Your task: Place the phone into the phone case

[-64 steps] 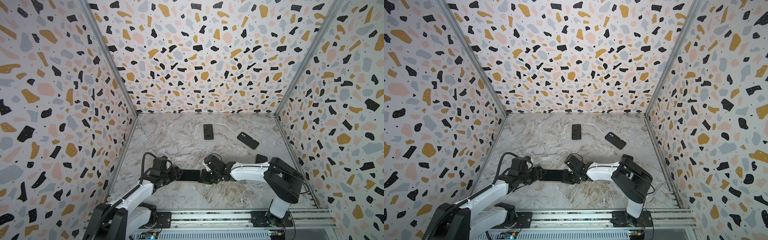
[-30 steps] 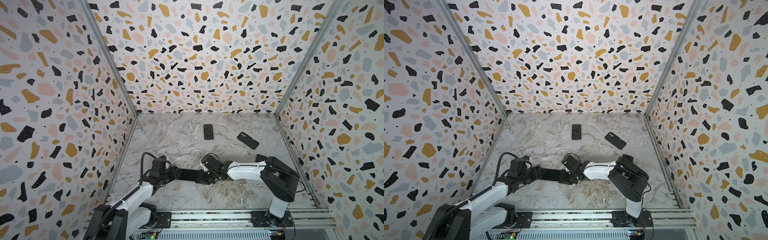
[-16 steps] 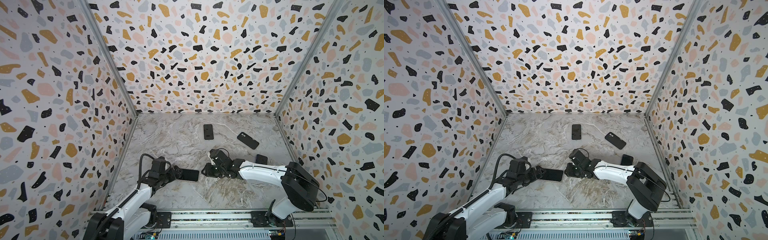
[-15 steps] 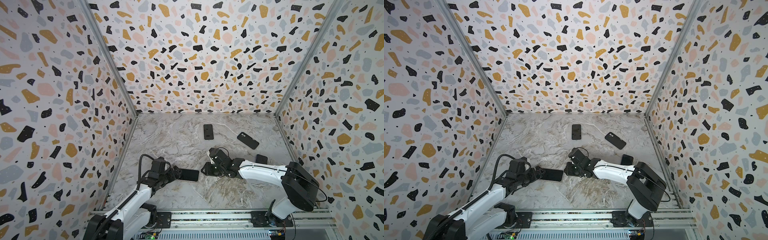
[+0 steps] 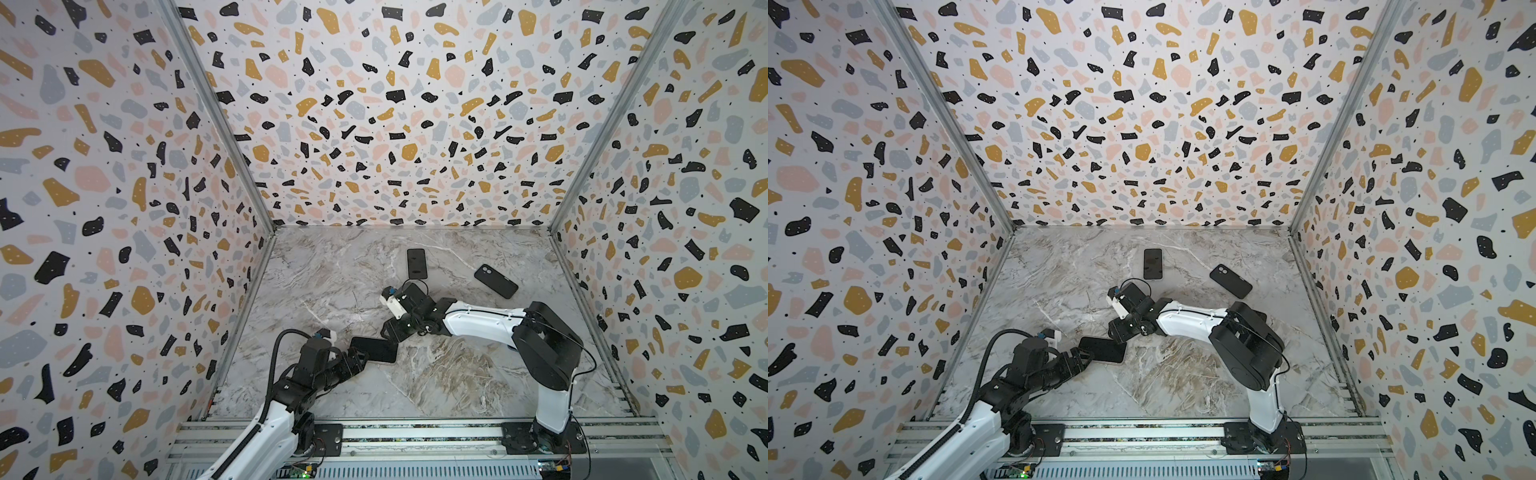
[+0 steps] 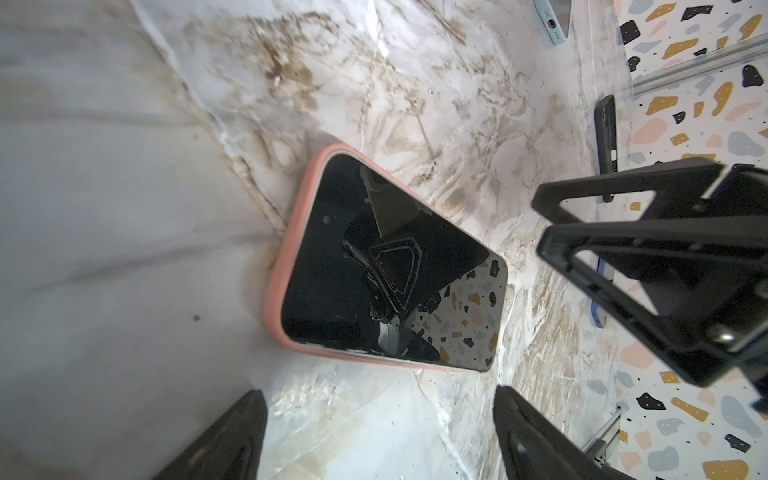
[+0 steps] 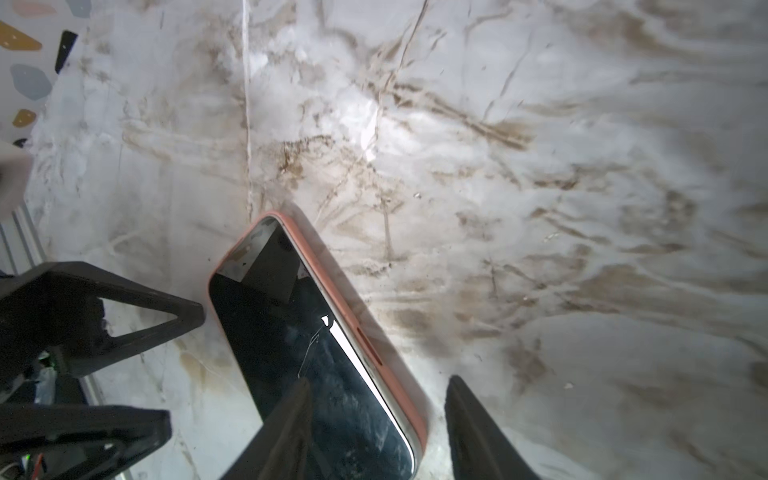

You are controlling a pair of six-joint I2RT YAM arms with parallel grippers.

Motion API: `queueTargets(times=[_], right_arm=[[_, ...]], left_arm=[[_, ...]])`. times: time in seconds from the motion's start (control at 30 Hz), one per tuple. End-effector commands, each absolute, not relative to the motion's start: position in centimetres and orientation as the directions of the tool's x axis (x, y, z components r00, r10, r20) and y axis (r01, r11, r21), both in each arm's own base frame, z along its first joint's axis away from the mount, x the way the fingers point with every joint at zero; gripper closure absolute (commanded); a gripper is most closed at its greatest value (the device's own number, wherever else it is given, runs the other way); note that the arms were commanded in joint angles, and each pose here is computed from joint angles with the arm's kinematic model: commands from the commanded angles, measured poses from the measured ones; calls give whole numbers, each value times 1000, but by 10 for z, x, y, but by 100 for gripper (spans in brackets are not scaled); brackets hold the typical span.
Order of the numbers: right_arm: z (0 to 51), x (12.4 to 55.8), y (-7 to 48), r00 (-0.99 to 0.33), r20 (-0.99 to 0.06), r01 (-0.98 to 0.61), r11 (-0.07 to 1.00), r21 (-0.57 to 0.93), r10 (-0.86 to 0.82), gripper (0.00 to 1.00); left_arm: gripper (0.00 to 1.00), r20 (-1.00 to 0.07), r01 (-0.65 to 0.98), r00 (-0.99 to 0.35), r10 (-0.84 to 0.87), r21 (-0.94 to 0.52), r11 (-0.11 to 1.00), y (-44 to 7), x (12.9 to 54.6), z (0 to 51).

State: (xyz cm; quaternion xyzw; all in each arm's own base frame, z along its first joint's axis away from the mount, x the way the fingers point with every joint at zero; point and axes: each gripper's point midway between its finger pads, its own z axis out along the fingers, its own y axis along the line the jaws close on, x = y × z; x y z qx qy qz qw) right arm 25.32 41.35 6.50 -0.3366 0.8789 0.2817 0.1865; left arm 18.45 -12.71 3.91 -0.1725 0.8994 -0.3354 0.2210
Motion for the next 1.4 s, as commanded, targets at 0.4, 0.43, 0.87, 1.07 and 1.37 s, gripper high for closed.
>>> queueTargets(times=[0.4, 0.43, 0.87, 1.07, 1.37], right_arm=[[52, 223, 414, -677, -473, -735, 500, 458, -564, 46], [54, 221, 413, -682, -470, -731, 496, 469, -561, 46], [56, 185, 392, -736, -420, -672, 503, 543, -531, 54], [52, 183, 381, -761, -412, -647, 537, 541, -501, 59], [47, 191, 360, -811, -398, -585, 600, 546, -429, 68]], left_arm=[[20, -238, -156, -886, -398, -655, 739, -150, 191, 28], [21, -241, -156, -885, -398, -653, 741, -150, 193, 28], [32, -257, -108, -900, -353, -653, 750, -173, 210, 31], [45, -259, -56, -924, -281, -636, 770, -202, 218, 29], [53, -293, 10, -932, -214, -610, 793, -220, 235, 37]])
